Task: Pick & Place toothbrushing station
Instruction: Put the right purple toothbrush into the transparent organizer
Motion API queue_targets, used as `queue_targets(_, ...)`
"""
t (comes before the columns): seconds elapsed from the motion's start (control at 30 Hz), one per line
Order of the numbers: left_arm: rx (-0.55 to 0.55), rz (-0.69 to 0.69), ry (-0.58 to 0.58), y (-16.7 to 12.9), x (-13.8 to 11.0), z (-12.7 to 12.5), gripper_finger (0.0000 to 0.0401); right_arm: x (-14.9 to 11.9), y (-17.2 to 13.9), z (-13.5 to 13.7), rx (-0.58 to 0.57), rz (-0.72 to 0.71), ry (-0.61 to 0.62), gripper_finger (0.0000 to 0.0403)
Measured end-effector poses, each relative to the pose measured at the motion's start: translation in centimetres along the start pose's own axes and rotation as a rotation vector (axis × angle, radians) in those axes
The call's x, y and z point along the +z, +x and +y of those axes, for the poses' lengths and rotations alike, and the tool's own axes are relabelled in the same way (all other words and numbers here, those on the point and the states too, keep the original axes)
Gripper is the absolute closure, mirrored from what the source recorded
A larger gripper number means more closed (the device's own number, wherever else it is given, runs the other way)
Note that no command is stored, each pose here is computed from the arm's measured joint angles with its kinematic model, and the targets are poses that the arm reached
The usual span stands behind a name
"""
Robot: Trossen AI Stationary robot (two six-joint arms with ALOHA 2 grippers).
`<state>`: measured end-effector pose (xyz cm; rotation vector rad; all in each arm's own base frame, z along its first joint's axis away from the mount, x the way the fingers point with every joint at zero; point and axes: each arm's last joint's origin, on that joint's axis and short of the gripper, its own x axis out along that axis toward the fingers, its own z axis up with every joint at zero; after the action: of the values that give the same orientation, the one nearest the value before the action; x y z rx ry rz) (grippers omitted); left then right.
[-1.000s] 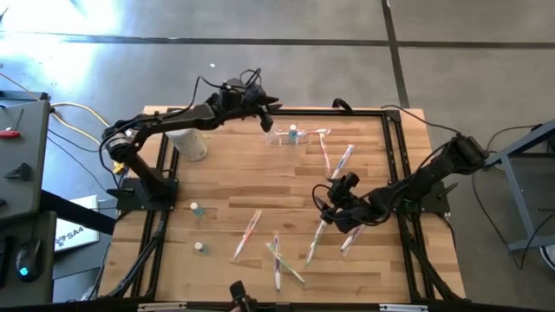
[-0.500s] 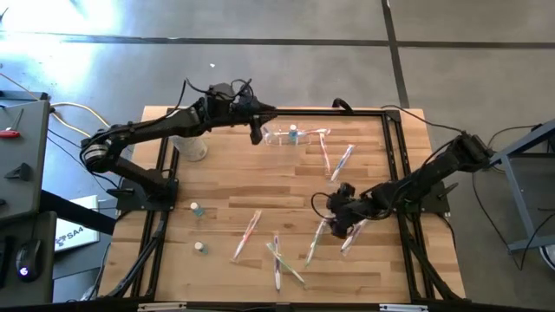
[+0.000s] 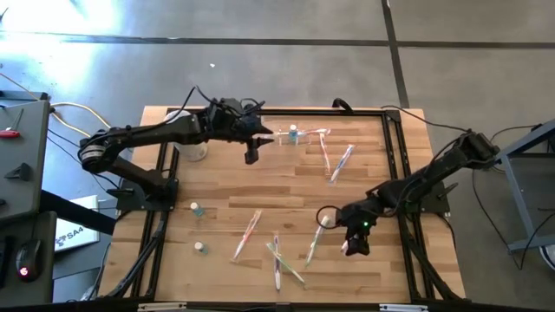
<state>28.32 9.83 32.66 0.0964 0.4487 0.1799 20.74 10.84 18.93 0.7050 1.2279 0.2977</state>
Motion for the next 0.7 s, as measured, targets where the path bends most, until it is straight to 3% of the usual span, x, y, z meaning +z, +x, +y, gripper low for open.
queue_targets(0.13,-0.022,0.017,0.003,0.0,-0.1,-0.5,0.0283,-0.4,0.2,-0.2,-0.105,-0.042,-0.072,0.0078)
queue_targets(0.47,-0.031,0.058,-0.015,0.0,-0.5,-0.7,0.0283,-3.0,1.1,0.8,-0.235,0.017,-0.609,0.0078)
queue_targets(0.7,-0.036,0.084,-0.024,0.0,-0.7,-0.7,0.0283,-4.3,1.8,-0.5,-0.519,0.077,-0.649,0.0078)
